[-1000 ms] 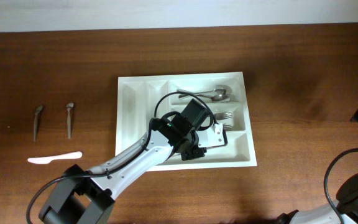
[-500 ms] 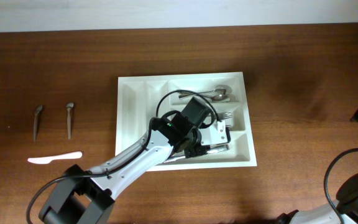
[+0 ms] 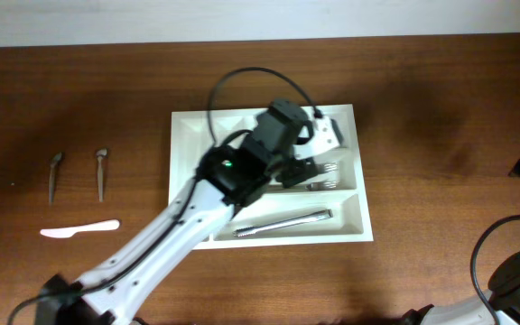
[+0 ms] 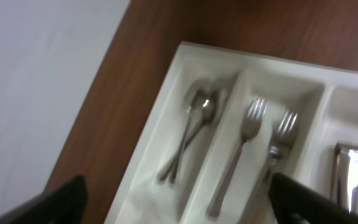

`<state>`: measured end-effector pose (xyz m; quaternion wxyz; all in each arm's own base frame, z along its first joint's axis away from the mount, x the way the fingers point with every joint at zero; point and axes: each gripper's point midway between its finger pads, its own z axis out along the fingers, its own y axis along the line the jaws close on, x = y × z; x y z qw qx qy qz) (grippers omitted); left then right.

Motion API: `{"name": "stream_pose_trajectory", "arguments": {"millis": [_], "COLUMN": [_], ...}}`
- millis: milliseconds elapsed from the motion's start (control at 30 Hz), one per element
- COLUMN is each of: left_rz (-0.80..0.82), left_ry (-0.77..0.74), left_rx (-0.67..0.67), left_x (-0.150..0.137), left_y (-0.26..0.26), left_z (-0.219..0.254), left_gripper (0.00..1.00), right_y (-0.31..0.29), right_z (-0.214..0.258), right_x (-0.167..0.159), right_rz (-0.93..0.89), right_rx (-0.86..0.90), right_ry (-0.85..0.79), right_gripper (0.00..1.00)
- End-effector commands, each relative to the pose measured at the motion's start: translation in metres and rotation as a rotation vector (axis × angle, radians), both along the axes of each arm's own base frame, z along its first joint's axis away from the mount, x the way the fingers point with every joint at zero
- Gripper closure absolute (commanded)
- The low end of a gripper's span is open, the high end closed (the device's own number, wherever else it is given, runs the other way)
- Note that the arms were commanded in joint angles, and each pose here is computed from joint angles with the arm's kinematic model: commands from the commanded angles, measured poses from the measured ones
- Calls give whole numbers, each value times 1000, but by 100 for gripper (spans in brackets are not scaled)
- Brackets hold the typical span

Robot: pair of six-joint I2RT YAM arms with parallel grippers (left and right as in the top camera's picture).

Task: Pack container
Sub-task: 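Move the left gripper back left over the white plastic knife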

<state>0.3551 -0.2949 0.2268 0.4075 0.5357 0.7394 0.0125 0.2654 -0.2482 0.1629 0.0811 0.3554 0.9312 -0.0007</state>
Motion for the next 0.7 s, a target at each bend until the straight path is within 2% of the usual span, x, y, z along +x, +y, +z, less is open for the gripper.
{"name": "stream_pose_trajectory", "arguments": {"millis": [0,100,133,167,267,333,400,533,567,667], "left_rz": [113,164,235,348,841,1027,1060,960,960,1054], "left_ry": [43,59,42,16,-83,-48,93,466,518,485], "left_rx": [43,114,135,131,13,-70,-146,-279,-295,-299], "left_x": [-1,-2,5,15,43,47,46,22,16,24], "left_y": [31,50,63,80,155,192,206,197,199,228], "left_z": [-2,-11,-10,-6,13,7,-10,-42,-46,-46], "left_gripper": [1,1,1,1,1,1,1,1,1,1], "right_y": [-1,-1,-1,-1,-1,-1,-1,-1,-1,-1], "right_z": [1,1,1,1,1,1,1,1,1,1], "right_x": [-1,-1,-1,-1,-1,-1,-1,-1,-1,-1], "right_rz": [-7,-7,-7,-7,-7,-7,-7,-7,-7,-7], "right_rx": [-11,-11,-11,-11,-11,-11,-11,-11,-11,-11], "right_ry": [5,5,5,5,5,5,5,5,5,5], "right_gripper": [1,1,1,1,1,1,1,1,1,1]}}
